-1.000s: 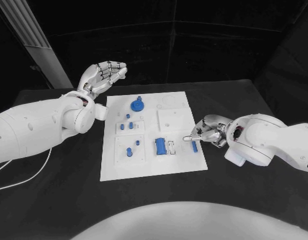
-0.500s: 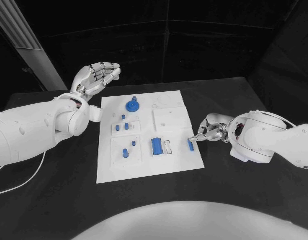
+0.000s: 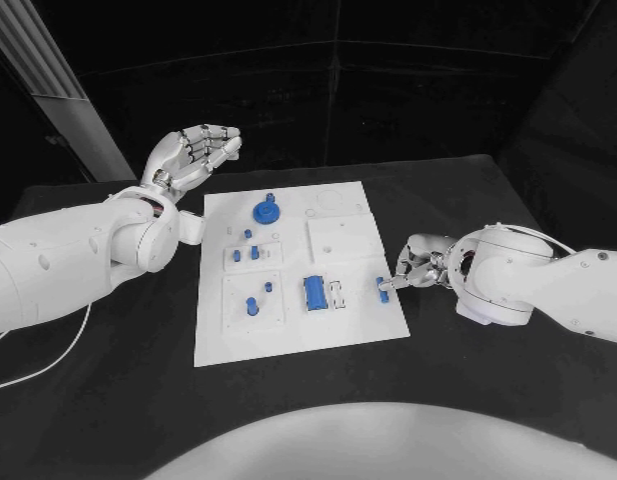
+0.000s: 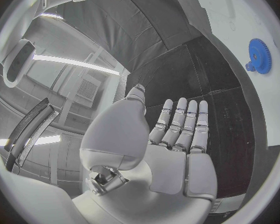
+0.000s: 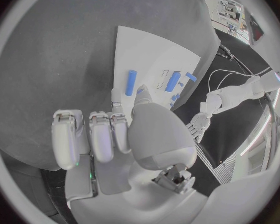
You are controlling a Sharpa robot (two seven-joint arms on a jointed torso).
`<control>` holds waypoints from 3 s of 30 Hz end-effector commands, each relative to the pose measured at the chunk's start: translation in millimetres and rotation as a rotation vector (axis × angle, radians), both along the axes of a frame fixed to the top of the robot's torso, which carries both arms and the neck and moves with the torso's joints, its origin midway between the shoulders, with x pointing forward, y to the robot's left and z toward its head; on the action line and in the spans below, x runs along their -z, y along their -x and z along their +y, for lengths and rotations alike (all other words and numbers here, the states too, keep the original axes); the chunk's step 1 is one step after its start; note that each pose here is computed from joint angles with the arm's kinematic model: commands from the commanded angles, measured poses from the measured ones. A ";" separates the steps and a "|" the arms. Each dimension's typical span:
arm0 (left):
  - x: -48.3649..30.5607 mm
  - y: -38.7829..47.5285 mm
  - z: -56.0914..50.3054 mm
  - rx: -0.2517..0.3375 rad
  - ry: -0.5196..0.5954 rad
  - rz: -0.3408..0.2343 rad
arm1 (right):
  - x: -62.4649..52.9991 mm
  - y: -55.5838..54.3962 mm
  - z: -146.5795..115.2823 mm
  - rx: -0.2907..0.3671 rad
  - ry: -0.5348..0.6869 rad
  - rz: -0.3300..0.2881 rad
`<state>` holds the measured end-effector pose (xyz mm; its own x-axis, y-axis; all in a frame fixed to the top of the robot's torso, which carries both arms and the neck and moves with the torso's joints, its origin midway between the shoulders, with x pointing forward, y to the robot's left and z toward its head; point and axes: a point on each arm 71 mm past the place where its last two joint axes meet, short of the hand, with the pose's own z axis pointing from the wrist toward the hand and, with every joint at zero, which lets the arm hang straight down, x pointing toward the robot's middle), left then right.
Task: Assemble the parts on the task board
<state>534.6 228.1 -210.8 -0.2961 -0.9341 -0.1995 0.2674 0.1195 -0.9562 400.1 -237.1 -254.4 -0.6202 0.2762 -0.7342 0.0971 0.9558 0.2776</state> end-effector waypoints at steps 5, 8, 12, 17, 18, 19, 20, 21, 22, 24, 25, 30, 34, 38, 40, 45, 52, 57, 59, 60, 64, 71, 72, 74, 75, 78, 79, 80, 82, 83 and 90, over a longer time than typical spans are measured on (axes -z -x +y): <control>-12.2 4.1 -1.8 0.041 0.057 -0.159 | 4.7 -1.3 5.0 -0.025 0.023 0.018; -12.2 4.1 -1.8 0.041 0.057 -0.159 | 5.7 -2.2 7.7 -0.031 0.022 0.019; -12.1 4.1 -1.7 0.041 0.057 -0.158 | 7.1 -3.2 11.6 -0.039 0.022 0.023; -12.1 4.3 -1.8 0.042 0.057 -0.158 | 8.6 -4.0 15.4 -0.050 0.027 0.032; -12.1 4.3 -1.8 0.042 0.057 -0.158 | 8.8 -4.0 15.9 -0.052 0.029 0.034; -12.1 4.3 -1.7 0.042 0.057 -0.158 | 9.2 -4.1 16.5 -0.054 0.031 0.037; -12.1 4.3 -1.6 0.042 0.057 -0.158 | 9.5 -4.2 16.9 -0.056 0.034 0.040; -12.1 4.4 -1.5 0.041 0.057 -0.158 | 10.1 -4.4 17.4 -0.058 0.038 0.046; -12.1 4.4 -1.5 0.042 0.057 -0.158 | 10.6 -4.6 17.6 -0.060 0.042 0.050; -12.1 4.4 -1.5 0.042 0.057 -0.158 | 11.7 -4.9 18.0 -0.065 0.052 0.060; -12.1 4.4 -1.5 0.042 0.057 -0.158 | 12.3 -5.3 18.2 -0.067 0.057 0.066; -12.1 4.5 -1.5 0.042 0.057 -0.157 | 15.4 -5.9 19.5 -0.077 0.076 0.088; -12.1 4.5 -1.4 0.042 0.057 -0.157 | 17.8 -5.8 20.5 -0.084 0.089 0.104; -12.1 4.5 -1.3 0.042 0.057 -0.157 | 19.0 -5.9 21.2 -0.088 0.094 0.111; -12.1 4.5 -1.3 0.042 0.057 -0.157 | 19.2 -5.8 21.6 -0.089 0.095 0.113; -12.1 4.5 -1.5 0.042 0.058 -0.157 | 19.6 -5.6 22.4 -0.093 0.097 0.117; -12.0 4.5 -1.3 0.042 0.058 -0.156 | 19.2 -5.8 23.2 -0.094 0.086 0.107; -12.0 4.5 -0.8 0.042 0.057 -0.156 | 17.3 -6.1 24.6 -0.093 0.058 0.083; -12.0 4.5 -0.5 0.041 0.057 -0.156 | 16.2 -6.0 25.6 -0.093 0.044 0.070; -12.0 4.6 -0.3 0.041 0.057 -0.156 | 15.6 -5.8 26.2 -0.093 0.036 0.063; -12.0 4.8 0.4 0.040 0.057 -0.155 | 12.6 -3.8 28.2 -0.092 -0.002 0.041; -11.8 4.7 1.1 0.040 0.056 -0.154 | 6.2 1.4 28.8 -0.074 -0.092 0.009; -11.8 4.7 1.1 0.040 0.056 -0.154 | 5.4 1.9 28.9 -0.072 -0.102 0.006; -11.7 4.6 0.9 0.040 0.057 -0.153 | 4.0 3.1 29.1 -0.068 -0.120 0.000; -11.6 4.6 0.8 0.040 0.056 -0.153 | 3.4 3.6 29.2 -0.067 -0.129 -0.002; -11.5 4.5 0.6 0.041 0.056 -0.153 | 2.0 4.7 29.8 -0.064 -0.147 -0.007; -11.4 4.5 0.6 0.041 0.056 -0.152 | 1.7 5.0 30.0 -0.062 -0.154 -0.009; -11.4 4.5 0.6 0.041 0.056 -0.152 | 1.4 5.2 30.1 -0.060 -0.161 -0.010; -11.4 4.4 0.5 0.041 0.056 -0.152 | 1.0 5.6 30.3 -0.056 -0.174 -0.009; -11.3 4.4 0.5 0.041 0.056 -0.152 | 0.7 5.8 30.5 -0.053 -0.182 -0.008; -11.1 4.0 -0.2 0.042 0.056 -0.150 | 1.7 3.9 29.8 -0.039 -0.196 -0.004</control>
<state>534.3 230.2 -211.4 -0.2956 -0.9343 -0.1990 0.2653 0.1198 -0.9567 395.1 -208.0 -257.5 -0.6401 0.3565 -0.6806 0.0500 0.9033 0.4261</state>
